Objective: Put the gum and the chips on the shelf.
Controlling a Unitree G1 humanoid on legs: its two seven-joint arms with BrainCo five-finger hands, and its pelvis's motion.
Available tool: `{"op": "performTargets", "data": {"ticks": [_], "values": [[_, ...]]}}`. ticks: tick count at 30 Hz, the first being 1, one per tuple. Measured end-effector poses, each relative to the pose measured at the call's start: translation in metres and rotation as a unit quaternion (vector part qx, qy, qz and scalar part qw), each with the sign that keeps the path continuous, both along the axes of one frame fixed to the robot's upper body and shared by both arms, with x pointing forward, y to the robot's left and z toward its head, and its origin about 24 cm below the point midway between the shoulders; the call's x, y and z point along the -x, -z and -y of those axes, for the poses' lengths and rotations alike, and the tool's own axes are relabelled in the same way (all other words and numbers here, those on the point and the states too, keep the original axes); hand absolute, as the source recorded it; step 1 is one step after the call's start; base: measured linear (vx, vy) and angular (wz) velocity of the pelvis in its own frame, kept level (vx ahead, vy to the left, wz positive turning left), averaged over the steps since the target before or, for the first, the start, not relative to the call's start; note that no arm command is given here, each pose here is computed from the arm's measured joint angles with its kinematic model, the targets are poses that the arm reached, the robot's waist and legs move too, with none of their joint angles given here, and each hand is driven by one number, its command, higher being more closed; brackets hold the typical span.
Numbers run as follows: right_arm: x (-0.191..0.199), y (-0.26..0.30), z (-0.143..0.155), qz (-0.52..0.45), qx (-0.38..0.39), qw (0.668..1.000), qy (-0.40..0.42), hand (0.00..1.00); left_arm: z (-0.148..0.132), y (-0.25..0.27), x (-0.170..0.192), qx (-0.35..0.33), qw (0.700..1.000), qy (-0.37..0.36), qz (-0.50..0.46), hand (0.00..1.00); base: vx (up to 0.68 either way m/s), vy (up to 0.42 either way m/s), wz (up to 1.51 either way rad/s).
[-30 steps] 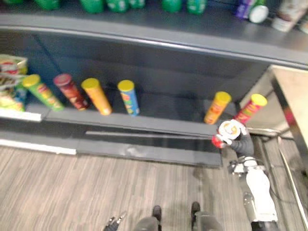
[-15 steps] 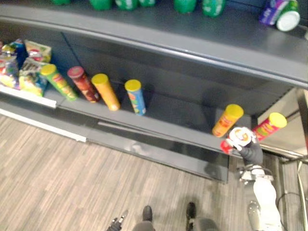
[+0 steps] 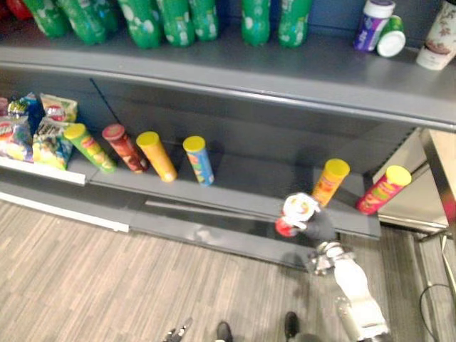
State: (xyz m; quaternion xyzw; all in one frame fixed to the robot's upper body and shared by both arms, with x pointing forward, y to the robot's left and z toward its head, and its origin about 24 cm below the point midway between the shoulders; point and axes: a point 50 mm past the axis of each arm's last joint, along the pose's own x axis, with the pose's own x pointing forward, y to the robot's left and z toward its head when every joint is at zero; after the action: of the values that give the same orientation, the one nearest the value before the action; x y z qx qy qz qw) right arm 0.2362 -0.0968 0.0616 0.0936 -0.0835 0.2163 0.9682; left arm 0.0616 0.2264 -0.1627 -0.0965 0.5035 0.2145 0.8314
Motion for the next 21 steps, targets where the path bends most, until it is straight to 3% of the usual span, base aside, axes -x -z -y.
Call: {"op": "performTargets", "data": {"ticks": [6,9,16,21], "values": [[0.003,-0.015,-0.049,0.014,-0.028,0.991,-0.132,1.00,0.003,0.001,-0.003,-0.003,1.000,0.005,-0.010,0.00,0.00,0.000,0.00],[-0.001,-0.028,-0.058,0.029,-0.048,0.986,-0.157,1.00,0.002,0.002,0.000,-0.003,1.000,0.002,-0.018,0.00,0.00,-0.008,0.03],[-0.022,-0.099,-0.074,0.150,-0.068,0.968,-0.190,1.00,-0.001,0.002,0.001,-0.009,0.999,-0.003,-0.030,0.00,-0.04,-0.014,0.04],[-0.044,-0.147,-0.059,0.226,-0.074,0.962,-0.134,1.00,-0.002,0.002,0.003,-0.013,0.999,-0.005,-0.035,0.00,-0.06,-0.022,0.01]]}}
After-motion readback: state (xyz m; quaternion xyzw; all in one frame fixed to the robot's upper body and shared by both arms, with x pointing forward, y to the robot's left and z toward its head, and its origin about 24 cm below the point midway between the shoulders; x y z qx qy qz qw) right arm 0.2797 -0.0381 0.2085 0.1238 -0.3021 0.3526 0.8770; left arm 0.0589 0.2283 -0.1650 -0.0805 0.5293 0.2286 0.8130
